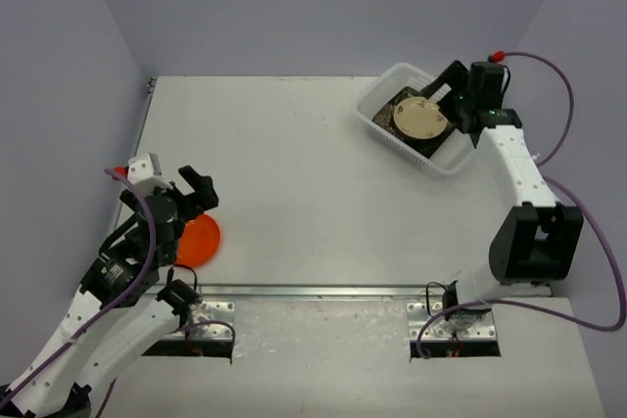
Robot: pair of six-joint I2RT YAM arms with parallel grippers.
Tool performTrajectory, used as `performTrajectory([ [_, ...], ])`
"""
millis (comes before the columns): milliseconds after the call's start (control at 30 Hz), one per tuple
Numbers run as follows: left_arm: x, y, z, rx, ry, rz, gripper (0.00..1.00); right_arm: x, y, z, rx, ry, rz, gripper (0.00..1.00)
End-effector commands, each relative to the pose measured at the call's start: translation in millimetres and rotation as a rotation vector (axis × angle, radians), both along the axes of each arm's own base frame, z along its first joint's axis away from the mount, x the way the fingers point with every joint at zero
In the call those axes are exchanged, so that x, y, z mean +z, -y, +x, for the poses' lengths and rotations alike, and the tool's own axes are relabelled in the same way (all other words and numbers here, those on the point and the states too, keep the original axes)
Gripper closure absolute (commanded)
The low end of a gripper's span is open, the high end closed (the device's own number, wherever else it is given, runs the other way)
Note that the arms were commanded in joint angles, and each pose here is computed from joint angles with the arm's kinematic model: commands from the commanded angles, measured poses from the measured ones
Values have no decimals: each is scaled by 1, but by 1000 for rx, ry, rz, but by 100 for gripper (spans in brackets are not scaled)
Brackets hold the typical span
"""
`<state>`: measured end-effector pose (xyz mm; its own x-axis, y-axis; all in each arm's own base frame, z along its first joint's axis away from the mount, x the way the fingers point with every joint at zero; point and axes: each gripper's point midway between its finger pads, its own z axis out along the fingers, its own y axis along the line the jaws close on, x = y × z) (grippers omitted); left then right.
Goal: Place the plates into the plastic bin on the countertop
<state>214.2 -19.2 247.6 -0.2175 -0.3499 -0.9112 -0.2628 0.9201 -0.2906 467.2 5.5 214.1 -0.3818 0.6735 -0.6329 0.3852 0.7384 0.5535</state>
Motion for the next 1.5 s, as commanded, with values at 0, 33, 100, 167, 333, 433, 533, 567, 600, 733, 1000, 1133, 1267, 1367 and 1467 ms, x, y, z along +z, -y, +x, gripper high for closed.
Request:
performTrajectory([
  [0, 17, -16, -4, 88, 63, -40, 0, 48, -147, -60, 431, 272, -123, 1],
  [33, 18, -21, -6, 114, 71, -42, 0, 47, -183, -76, 522, 301, -85, 1],
  [100, 20, -29, -11, 153, 90, -61, 0, 12, -236, -116, 659, 282, -4, 1],
  [167, 23, -33, -14, 171, 107, -71, 0, -12, -290, -154, 799, 277, 44, 1],
  [333, 28, -39, -22, 183, 147, -106, 0, -75, -412, -234, 1103, 165, 127, 1],
  [433, 29, -39, -23, 181, 158, -115, 0, -109, -463, -260, 1191, 82, 178, 3],
  [533, 30, -39, -24, 176, 162, -119, 0, -144, -500, -271, 1199, -15, 231, 6],
  [567, 30, -39, -24, 178, 162, -119, 0, -154, -506, -271, 1194, -40, 233, 7],
  [600, 31, -40, -24, 177, 166, -121, 0, -181, -507, -272, 1183, -107, 214, 10],
  [733, 31, -39, -25, 175, 169, -122, 0, -215, -520, -259, 1077, -247, 190, 17],
  [1000, 32, -39, -26, 169, 178, -127, 0, -272, -514, -241, 917, -388, 185, 43],
  [1133, 33, -39, -26, 165, 183, -129, 0, -288, -507, -229, 859, -422, 216, 69],
  [1267, 33, -39, -26, 163, 182, -128, 0, -292, -516, -226, 880, -446, 246, 81],
  [1367, 33, -38, -26, 160, 183, -129, 0, -279, -525, -224, 922, -422, 269, 90],
  [1467, 32, -38, -26, 158, 182, -128, 0, -259, -530, -222, 959, -391, 304, 98],
])
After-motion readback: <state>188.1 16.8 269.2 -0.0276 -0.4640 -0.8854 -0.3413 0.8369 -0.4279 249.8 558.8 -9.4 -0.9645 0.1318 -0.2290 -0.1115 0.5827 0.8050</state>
